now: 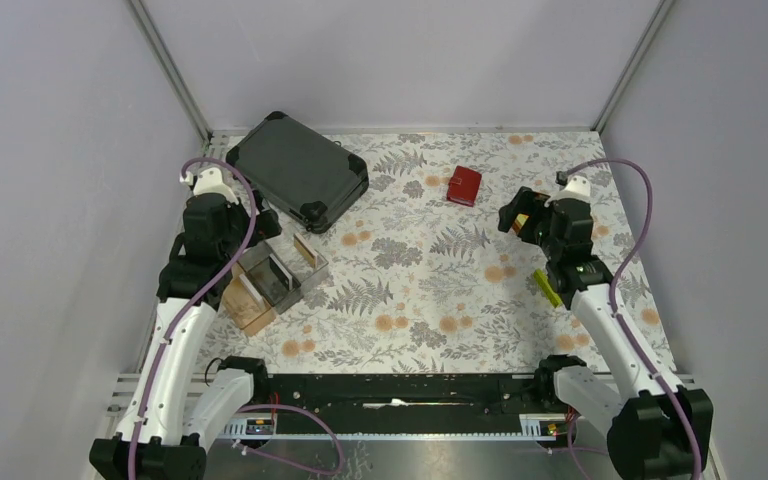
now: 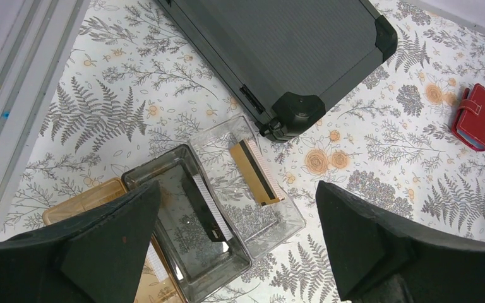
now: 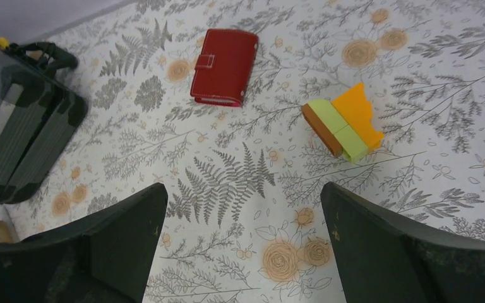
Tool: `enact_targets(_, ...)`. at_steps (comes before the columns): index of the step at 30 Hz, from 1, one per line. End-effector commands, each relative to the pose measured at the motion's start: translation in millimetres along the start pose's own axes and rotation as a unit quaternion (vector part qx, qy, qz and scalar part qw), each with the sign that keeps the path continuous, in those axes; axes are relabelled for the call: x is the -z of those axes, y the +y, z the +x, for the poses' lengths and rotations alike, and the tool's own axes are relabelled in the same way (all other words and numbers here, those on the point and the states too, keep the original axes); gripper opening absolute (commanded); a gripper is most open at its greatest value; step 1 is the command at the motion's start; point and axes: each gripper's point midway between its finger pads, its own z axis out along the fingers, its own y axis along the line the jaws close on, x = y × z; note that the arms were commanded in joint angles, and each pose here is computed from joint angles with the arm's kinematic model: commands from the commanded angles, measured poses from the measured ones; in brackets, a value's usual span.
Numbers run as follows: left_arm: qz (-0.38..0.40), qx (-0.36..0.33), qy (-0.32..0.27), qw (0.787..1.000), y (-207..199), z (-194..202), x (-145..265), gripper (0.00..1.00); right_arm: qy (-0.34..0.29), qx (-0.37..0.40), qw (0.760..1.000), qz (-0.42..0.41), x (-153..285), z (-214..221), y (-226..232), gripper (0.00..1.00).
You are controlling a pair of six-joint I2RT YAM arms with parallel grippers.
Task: Put the credit cards into the card holder
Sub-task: Pick up the card holder from the center of the board.
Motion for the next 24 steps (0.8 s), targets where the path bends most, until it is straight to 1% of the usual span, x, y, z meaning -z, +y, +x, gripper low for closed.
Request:
enact_targets(1,0.009,0.016,-0.031,0.999,-7,-22,6,0.99,0.025,0.013,0.999,-0.043,-7,-6,19,0.99)
enact_targets(3,0.007,0.016,-0.031,0.999,-6,-22,5,0.99,0.039,0.011,0.997,-0.058,-14,-6,27,0.99)
enact_targets(9,0.009,0.02,-0.014,1.0,-6,-13,0,0.99,0.124,-0.01,0.989,-0.077,-45,16,44,0.99)
enact_targets(14,0.015,0.025,-0.008,1.0,-9,-9,0,0.99,0.19,0.004,0.981,-0.028,-93,45,57,0.99)
enact_targets(15,0.017,0.025,-0.007,1.0,-9,-9,0,0.99,0.216,0.013,0.976,-0.004,-106,60,53,0.99)
enact_targets(16,0.018,0.026,-0.007,0.999,-10,-8,0,0.99,0.227,0.02,0.974,0.011,-116,67,54,0.99)
enact_targets(20,0.01,0.026,-0.008,1.0,-7,-8,0,0.99,0.252,0.037,0.966,0.041,-152,86,60,0.99)
enact_targets(23,0.007,0.027,-0.007,1.0,-6,-9,0,0.99,0.251,0.038,0.965,0.066,-174,87,57,0.99)
enact_targets(24,0.007,0.027,-0.006,1.0,-6,-8,0,0.99,0.25,0.042,0.964,0.076,-180,87,54,0.98)
